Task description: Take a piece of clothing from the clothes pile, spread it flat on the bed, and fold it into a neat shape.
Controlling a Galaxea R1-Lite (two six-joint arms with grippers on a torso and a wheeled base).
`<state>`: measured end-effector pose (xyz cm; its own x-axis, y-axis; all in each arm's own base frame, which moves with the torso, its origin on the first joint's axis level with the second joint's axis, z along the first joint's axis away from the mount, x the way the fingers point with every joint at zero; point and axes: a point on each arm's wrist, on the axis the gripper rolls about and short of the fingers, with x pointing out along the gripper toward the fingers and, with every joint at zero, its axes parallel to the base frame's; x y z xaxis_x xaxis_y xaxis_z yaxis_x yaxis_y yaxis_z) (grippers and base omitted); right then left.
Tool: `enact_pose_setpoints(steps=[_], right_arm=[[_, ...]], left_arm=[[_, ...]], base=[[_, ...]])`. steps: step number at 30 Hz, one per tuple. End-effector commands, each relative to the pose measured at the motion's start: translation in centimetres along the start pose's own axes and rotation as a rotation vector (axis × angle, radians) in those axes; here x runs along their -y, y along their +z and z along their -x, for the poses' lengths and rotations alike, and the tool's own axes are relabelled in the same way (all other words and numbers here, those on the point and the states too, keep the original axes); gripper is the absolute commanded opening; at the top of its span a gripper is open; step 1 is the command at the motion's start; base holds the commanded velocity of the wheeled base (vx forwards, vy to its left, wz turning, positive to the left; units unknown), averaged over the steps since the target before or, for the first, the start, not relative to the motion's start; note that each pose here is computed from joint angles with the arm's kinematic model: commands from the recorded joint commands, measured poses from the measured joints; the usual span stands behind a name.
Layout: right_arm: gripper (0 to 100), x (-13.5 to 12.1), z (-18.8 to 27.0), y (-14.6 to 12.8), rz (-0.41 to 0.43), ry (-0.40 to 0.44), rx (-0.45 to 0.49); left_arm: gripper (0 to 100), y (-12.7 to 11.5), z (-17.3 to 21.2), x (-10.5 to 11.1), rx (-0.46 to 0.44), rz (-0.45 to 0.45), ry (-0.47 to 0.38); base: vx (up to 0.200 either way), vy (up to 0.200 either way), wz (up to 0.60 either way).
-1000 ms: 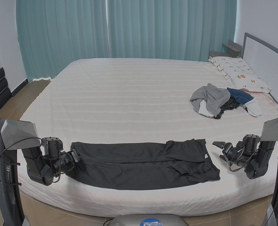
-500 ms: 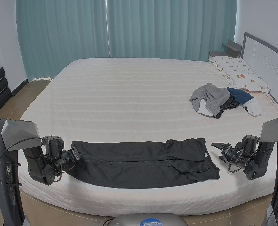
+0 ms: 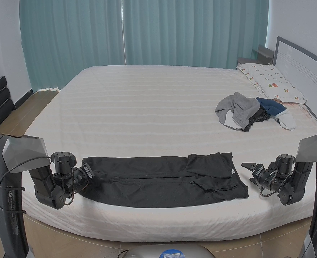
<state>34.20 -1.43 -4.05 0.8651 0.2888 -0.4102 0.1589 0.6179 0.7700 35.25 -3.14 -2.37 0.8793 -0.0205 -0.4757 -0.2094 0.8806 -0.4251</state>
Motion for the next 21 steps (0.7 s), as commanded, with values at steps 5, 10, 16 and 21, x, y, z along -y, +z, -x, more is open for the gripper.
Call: enact_pose_setpoints(steps=[5,10,16,21], right_arm=[[100,0.1,0.0,-0.1,0.0,-0.002,-0.002],[100,0.2,0.0,-0.1,-0.001,-0.003,-0.003],[100,0.2,0.0,-0.1,0.001,-0.003,-0.003],[100,0.2,0.0,-0.1,0.002,-0.003,-0.003]], left_arm=[[0,-0.3,0.3,2.1,0.022,-0.017,-0.013],[0,0.4,1.8,4.7,0.027,-0.043,-0.012],[0,1.1,2.0,6.3,-0.001,-0.054,0.032],[0,1.4,1.9,7.7,-0.013,-0.081,0.099]], base=[[0.0,-0.12,0.0],[0.0,-0.2,0.0],[0.0,-0.2,0.0],[0.0,-0.2,0.0]])
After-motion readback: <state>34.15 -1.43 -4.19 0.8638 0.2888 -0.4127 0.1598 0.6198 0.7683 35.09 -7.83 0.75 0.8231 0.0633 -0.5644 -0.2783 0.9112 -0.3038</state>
